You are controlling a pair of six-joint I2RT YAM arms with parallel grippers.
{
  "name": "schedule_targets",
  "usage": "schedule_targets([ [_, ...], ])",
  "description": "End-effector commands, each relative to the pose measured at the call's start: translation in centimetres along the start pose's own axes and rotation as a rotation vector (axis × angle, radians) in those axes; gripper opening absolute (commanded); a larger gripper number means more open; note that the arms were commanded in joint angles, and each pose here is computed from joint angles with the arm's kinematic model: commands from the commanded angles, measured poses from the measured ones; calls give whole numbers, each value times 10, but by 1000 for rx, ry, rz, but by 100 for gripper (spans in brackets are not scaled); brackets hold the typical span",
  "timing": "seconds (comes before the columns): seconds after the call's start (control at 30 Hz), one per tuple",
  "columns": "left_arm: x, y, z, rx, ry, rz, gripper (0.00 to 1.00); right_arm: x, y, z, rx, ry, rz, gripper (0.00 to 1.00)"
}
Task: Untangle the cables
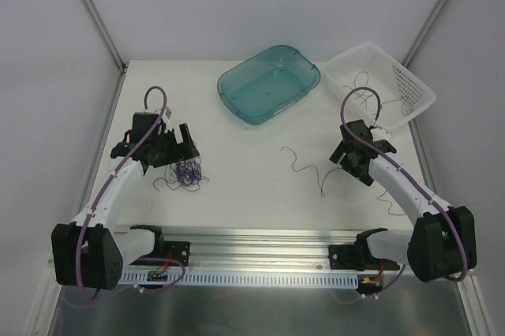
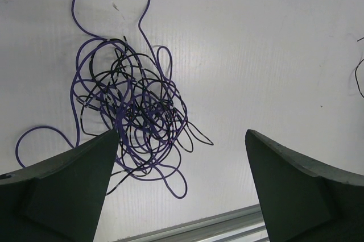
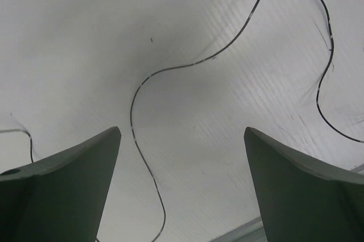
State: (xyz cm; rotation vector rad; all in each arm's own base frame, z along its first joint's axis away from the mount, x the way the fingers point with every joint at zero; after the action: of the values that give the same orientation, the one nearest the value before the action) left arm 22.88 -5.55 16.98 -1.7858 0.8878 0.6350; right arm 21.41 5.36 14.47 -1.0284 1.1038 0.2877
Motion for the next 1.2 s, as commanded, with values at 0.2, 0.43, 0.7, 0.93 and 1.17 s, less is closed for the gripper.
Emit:
schedule_targets([
  [0.2,-2,0,-3,18,31,-18,95,53,-34,8,248,89,-43,84],
  [0.43,-2,-1,-1,21,15,-23,95,75,-38,13,237,126,-15,39],
  [0.7,-1,-1,-1,17,10,-20,95,9,-64,16,185,-32,-141,1],
  [0.93,1,0,-1,7,19,-7,95,-91,-117,13,159,-212,-301,1],
  [1.17,4,3,-2,-2,29,17,95,-196,-207,26,115,-398,-557,1],
])
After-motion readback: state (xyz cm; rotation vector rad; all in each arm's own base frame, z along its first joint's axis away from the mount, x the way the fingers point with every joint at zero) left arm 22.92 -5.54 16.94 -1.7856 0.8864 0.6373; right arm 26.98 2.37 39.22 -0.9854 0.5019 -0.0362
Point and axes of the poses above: each gripper's point midway between its finger pads, its own x axis out along the fingers, its own z axis along the line the jaws close on, y = z × x, the point moved 7 cm from there along -x, back along the fingers, and after that the axes turned 3 degrees about x, right-handed, at the moved point
